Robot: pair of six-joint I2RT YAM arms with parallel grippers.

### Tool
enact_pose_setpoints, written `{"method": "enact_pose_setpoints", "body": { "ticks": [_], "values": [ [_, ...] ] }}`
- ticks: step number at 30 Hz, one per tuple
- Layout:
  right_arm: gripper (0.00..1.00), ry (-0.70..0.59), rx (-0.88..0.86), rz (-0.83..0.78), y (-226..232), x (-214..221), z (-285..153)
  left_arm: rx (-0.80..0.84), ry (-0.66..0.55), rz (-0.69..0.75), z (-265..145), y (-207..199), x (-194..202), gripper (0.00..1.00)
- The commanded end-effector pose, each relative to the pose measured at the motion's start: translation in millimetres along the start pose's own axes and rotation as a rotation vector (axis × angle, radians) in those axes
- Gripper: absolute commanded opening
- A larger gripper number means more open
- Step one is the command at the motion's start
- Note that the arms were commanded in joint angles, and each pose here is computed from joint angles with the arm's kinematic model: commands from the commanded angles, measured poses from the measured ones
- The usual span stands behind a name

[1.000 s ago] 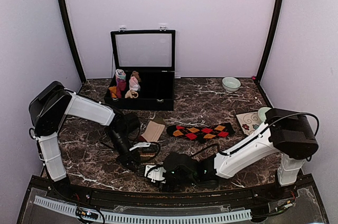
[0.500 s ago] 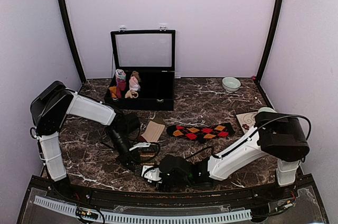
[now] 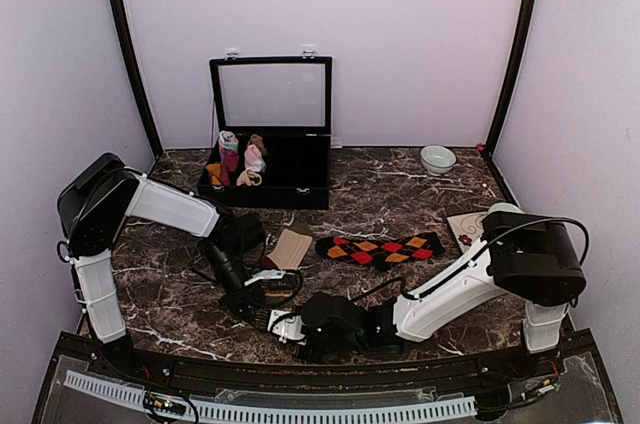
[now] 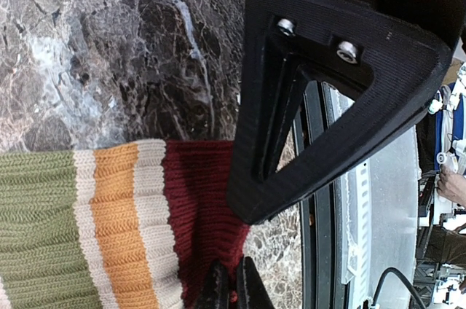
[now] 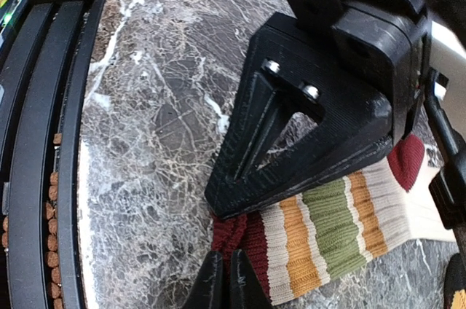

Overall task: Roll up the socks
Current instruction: Roll the sock at the center of the board.

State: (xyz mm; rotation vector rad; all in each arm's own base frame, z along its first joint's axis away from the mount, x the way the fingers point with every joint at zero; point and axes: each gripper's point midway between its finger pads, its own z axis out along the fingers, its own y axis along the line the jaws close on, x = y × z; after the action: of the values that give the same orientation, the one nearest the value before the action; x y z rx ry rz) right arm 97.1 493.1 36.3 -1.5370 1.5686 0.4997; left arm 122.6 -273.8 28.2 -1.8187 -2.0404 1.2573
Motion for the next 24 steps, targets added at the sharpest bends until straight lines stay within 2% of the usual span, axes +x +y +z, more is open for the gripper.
{"method": "enact_pose_setpoints", "body": {
  "ticks": [1,9,15,21,22,24],
  "values": [
    [0.03,-0.002,-0.013,0.035,4,7,5,-0.004,0.002,0.011,-5,0,-2,0.01],
    [0.01,0.009,0.004,0.128,-4,20,10,-0.01,0.004,0.016,-6,-1,-3,0.01],
    [0.0,0.011,-0.023,0.213,-10,26,13,-0.051,0.017,0.042,-7,3,2,0.05],
    [0.0,-0.047,-0.074,0.306,-10,16,2,-0.073,0.021,0.069,-9,1,4,0.03],
    [0.02,-0.073,-0.082,0.313,-11,9,-2,-0.072,0.02,0.07,-9,0,4,0.02],
    [0.2,-0.128,-0.091,0.318,-13,-2,-14,-0.061,0.013,0.069,-9,-3,4,0.01]
  ]
}}
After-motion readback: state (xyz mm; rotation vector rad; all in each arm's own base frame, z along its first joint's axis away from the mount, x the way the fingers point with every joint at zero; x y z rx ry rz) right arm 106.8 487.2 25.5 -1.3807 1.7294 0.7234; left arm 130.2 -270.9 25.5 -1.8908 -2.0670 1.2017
